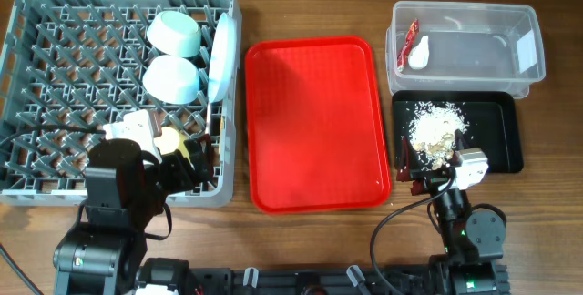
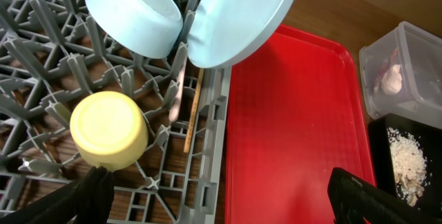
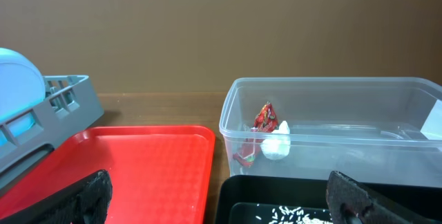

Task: Sort waste into correct bins and load items into the dishwasher rack

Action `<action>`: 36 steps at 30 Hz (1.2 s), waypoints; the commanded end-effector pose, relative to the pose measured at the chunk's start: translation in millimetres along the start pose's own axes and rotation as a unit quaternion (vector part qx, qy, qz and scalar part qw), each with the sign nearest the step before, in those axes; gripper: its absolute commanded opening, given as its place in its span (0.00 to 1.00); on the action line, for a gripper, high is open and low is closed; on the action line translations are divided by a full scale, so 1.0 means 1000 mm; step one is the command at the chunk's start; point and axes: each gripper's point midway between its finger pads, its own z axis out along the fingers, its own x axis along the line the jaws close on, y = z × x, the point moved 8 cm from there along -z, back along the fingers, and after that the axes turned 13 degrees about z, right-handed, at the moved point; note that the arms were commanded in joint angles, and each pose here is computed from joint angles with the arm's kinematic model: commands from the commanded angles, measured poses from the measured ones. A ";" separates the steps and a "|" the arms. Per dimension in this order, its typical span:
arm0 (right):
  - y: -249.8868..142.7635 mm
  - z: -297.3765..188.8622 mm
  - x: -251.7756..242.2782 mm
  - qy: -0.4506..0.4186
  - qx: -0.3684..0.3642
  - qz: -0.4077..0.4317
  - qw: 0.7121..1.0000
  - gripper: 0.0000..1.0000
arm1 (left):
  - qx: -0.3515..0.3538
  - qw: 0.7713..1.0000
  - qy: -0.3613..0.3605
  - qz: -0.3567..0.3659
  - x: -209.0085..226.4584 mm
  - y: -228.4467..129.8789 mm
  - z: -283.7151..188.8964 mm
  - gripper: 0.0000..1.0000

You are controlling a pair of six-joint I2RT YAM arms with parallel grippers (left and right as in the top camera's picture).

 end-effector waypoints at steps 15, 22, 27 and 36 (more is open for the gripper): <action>0.001 -0.001 0.003 0.012 -0.005 -0.009 1.000 1.00 | 0.001 1.000 0.003 0.012 0.000 -0.002 0.001 1.00; 0.001 -0.001 0.003 0.012 -0.005 -0.009 1.000 1.00 | -0.002 1.000 0.011 0.008 0.003 -0.008 -0.008 1.00; 0.001 -0.001 0.003 0.012 -0.005 -0.009 1.000 1.00 | -0.044 0.999 0.027 -0.008 0.015 -0.020 -0.010 1.00; 0.001 -0.001 0.003 0.012 -0.005 -0.009 1.000 1.00 | -0.192 0.981 0.010 0.000 0.030 -0.058 0.037 1.00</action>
